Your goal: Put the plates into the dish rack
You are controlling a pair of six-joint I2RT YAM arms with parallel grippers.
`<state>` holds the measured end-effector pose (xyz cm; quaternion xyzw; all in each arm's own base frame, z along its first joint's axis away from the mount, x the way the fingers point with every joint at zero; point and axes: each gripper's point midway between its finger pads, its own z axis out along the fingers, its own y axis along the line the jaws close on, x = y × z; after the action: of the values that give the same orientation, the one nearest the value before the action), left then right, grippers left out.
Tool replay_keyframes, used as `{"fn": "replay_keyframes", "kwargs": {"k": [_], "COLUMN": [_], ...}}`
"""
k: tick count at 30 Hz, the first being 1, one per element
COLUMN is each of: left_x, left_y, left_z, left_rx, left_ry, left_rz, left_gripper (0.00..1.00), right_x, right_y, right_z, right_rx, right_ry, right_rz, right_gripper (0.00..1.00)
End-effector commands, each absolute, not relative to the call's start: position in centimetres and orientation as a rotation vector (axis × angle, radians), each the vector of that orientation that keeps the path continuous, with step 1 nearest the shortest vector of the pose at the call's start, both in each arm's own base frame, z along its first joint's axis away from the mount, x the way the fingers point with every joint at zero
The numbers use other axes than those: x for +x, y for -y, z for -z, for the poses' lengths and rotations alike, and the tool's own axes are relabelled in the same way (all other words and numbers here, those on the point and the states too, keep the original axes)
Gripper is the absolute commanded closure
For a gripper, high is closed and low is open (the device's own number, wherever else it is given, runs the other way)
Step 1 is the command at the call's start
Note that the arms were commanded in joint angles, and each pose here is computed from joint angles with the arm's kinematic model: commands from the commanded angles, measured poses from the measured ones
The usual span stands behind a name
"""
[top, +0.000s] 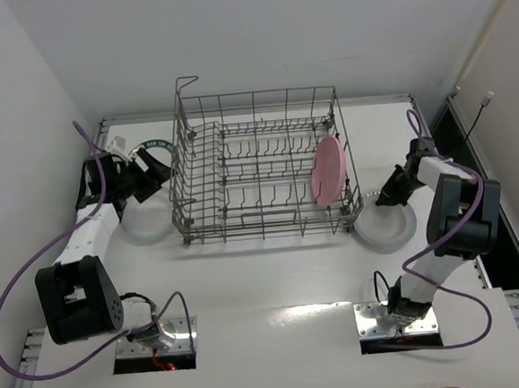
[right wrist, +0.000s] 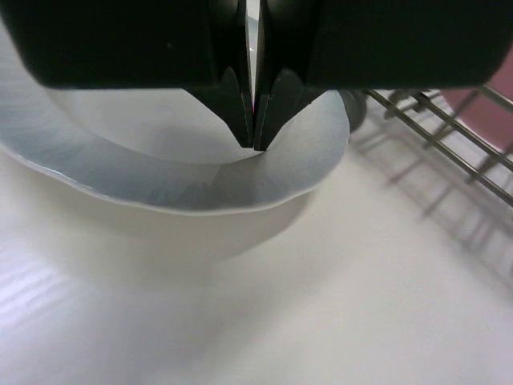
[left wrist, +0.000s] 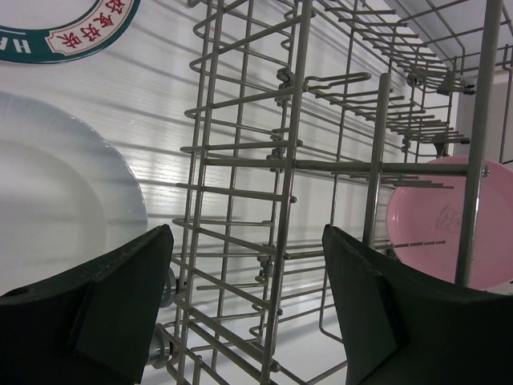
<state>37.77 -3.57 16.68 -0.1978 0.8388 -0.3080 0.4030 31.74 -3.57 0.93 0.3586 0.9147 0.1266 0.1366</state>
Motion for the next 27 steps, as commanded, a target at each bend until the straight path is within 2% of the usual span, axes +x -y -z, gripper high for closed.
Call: {"fn": "replay_keyframes", "kwargs": {"k": [1, 8, 12, 15, 19, 22, 23, 27], "left_x": [37.9, 37.9, 37.9, 37.9, 37.8, 37.9, 37.9, 37.9], "left_y": [4.7, 4.6, 4.6, 4.6, 5.0, 4.9, 4.9, 4.9], "left_z": [-18.6, -18.2, -18.2, -18.2, -18.2, -18.3, -18.3, -18.3], "left_rx": [-0.422, -0.427, -0.427, -0.427, -0.425, -0.42, -0.42, -0.42], "left_ry": [-2.084, -2.092, -2.092, -2.092, -2.092, -2.085, -2.085, -2.085], "left_rz": [0.832, 0.833, 0.833, 0.833, 0.858, 0.857, 0.857, 0.857], "left_gripper": [0.27, 0.27, 0.27, 0.27, 0.27, 0.27, 0.27, 0.27], "right_x": [35.2, 40.7, 38.8, 35.8, 30.6, 27.4, 27.3, 25.1], "right_y": [5.0, 7.3, 7.3, 6.4, 7.7, 7.8, 7.0, 5.5], "right_z": [-2.4, -4.5, -6.4, -7.9, -6.8, -6.6, -6.8, -5.6], "right_rx": [1.051, 0.964, 0.926, 0.887, 0.957, 1.042, 1.032, 1.071], "right_ry": [-2.549, -2.512, -2.455, -2.429, -2.463, -2.427, -2.411, -2.417], "right_rz": [-0.364, -0.377, -0.33, -0.266, -0.075, -0.077, -0.135, -0.241], "right_gripper": [1.0, 0.98, 0.93, 0.89, 0.88, 0.76, 0.66, 0.4]}}
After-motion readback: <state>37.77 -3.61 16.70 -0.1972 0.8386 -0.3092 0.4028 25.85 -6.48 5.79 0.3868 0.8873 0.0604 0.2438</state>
